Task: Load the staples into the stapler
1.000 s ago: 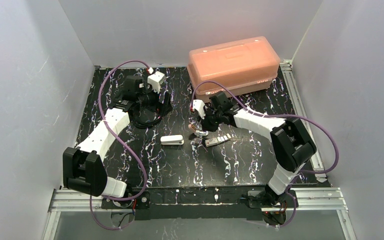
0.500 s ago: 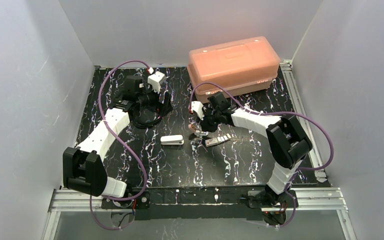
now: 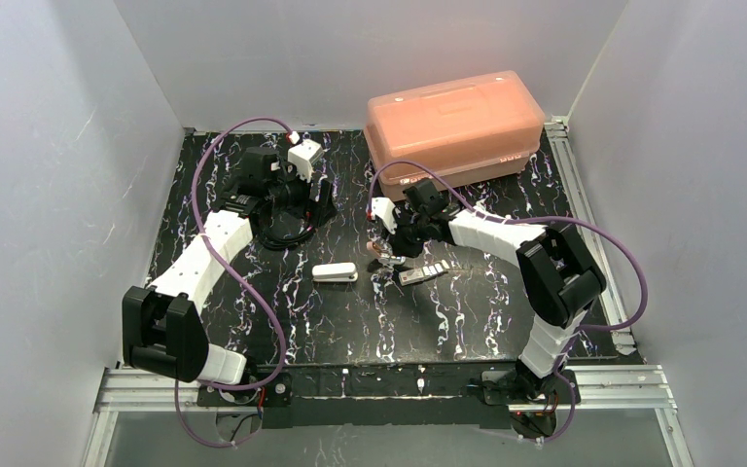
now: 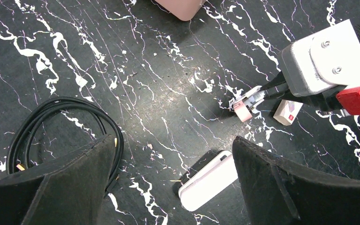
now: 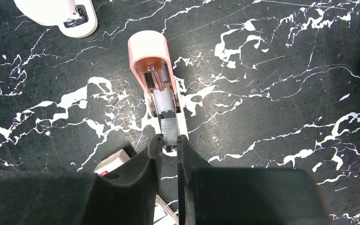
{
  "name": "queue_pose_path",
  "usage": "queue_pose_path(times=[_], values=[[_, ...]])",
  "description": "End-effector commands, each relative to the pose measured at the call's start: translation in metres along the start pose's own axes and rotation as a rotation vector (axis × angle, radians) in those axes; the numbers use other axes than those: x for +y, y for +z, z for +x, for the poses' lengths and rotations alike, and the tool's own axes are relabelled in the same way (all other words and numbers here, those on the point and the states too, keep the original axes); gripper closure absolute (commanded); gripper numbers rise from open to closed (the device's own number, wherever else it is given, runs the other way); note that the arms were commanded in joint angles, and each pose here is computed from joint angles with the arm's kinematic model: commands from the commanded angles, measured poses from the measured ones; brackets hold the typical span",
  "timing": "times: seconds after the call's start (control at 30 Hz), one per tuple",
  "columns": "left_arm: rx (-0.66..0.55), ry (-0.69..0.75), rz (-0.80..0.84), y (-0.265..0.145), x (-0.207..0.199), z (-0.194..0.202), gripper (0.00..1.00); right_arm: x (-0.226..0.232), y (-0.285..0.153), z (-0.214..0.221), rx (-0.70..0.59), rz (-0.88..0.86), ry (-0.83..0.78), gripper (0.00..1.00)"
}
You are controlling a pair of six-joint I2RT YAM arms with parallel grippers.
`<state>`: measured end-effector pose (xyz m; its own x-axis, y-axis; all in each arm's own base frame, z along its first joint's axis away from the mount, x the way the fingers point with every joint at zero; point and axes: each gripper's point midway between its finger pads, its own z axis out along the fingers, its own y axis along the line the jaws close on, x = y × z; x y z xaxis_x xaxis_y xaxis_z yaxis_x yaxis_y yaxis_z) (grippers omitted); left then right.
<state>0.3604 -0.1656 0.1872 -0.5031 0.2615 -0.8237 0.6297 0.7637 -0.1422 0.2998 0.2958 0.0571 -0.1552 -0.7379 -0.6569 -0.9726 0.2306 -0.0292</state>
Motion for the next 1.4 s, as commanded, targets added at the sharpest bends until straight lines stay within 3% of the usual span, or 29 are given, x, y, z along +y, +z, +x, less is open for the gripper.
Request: queue_pose_path(times=[0.0, 1.37], values=[[-0.029, 0.02, 0.017, -0.0089, -0.0049, -0.0056, 0.07, -0.0063, -0.0013, -0.0165, -0.031, 0.005, -0.024, 0.85], [-0.021, 0.02, 0.033, -0.0087, -0.0079, -0.0011, 0.06, -0.0083, -0.0024, -0.0115, -0.037, -0.053, 0.058, 0.85]])
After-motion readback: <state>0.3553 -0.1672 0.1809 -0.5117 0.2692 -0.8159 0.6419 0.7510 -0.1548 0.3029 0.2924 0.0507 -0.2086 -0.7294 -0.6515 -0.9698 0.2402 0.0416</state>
